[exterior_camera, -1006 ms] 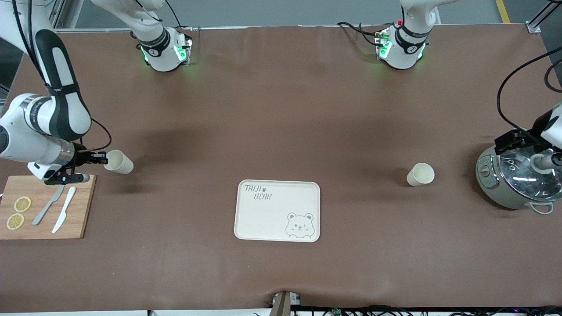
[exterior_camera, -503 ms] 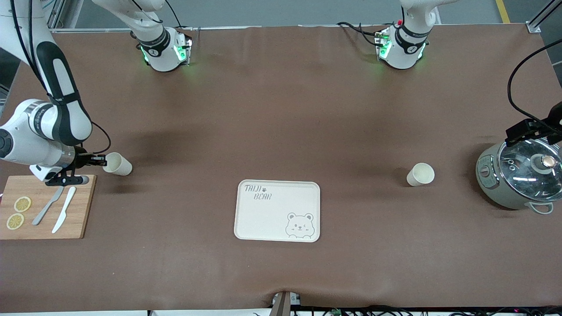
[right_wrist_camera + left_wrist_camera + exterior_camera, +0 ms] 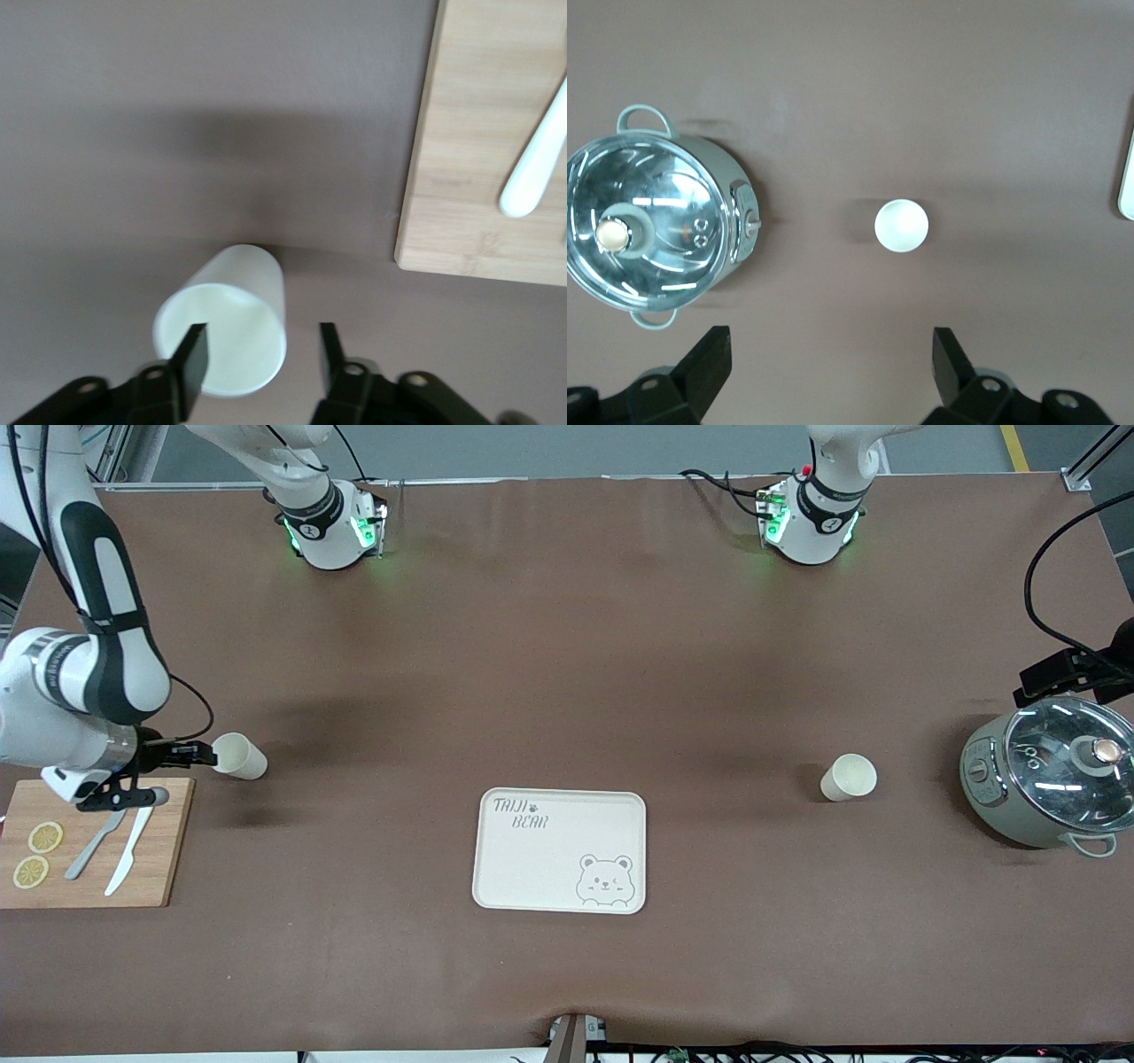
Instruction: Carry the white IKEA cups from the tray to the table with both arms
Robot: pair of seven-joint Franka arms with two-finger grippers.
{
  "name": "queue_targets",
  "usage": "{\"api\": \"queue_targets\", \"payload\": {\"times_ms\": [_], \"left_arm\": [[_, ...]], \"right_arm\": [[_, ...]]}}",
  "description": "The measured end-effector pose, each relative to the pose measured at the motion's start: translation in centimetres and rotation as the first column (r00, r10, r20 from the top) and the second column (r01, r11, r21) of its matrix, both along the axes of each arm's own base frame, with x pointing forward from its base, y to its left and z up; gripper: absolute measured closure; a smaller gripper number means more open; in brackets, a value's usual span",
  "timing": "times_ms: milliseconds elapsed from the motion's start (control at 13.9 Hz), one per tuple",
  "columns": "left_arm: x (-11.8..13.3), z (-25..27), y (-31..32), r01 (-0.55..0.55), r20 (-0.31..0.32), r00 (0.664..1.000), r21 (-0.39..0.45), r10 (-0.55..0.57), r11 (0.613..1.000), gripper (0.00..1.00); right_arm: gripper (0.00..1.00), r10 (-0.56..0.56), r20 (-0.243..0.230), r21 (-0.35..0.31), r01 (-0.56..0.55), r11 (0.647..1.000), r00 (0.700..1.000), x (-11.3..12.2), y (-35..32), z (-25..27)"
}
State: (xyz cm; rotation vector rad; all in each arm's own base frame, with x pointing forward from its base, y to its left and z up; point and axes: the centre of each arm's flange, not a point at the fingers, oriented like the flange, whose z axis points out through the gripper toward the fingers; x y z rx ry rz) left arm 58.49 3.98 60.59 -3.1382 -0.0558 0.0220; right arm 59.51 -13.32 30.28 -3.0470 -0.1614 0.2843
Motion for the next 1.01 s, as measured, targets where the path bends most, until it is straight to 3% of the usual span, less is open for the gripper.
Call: {"api": "queue_targets", "payload": {"times_ms": [144,287,359,718,862,1006], "left_arm": [[-0.4,0.6,-0.2,-0.009,-0.003,1.0,-0.001,0.009,1.0,0.0],[-0.7,1.0,-0.6,-0.015,0.0,1.0,-0.004,0.015,1.0,0.0],[-0.8,1.1,-0.8,-0.012,-0.002,1.0,-0.005,0.012,1.0,0.0],[-0.9,1.3,-2.8,0.013,-0.001,1.0,-0.007,-0.013,1.0,0.0],[-0.9,1.3,-3.1,0.013,-0.001,1.0,-0.007,-0.013,1.0,0.0],[-0.9,1.5,-3.1,0.012,0.003,1.0,-0.007,-0.012,1.0,0.0]], "right_arm": [[0.16,0.031,0.023,0.0,-0.031,1.0,0.999,2.1,1.4,3.9],[0.0,0.052,0.009,0.008,-0.053,0.999,0.999,3.5,2.3,8.5],[0.0,0.056,0.024,0.006,-0.057,0.998,0.998,4.2,2.3,11.3],[0.0,0.096,0.21,-0.038,-0.09,0.995,0.973,6.8,4.1,23.0],[0.0,0.114,0.242,-0.043,-0.107,0.993,0.964,6.2,5.5,26.3],[0.0,0.123,0.238,-0.038,-0.117,0.992,0.964,4.6,6.4,29.0]]}}
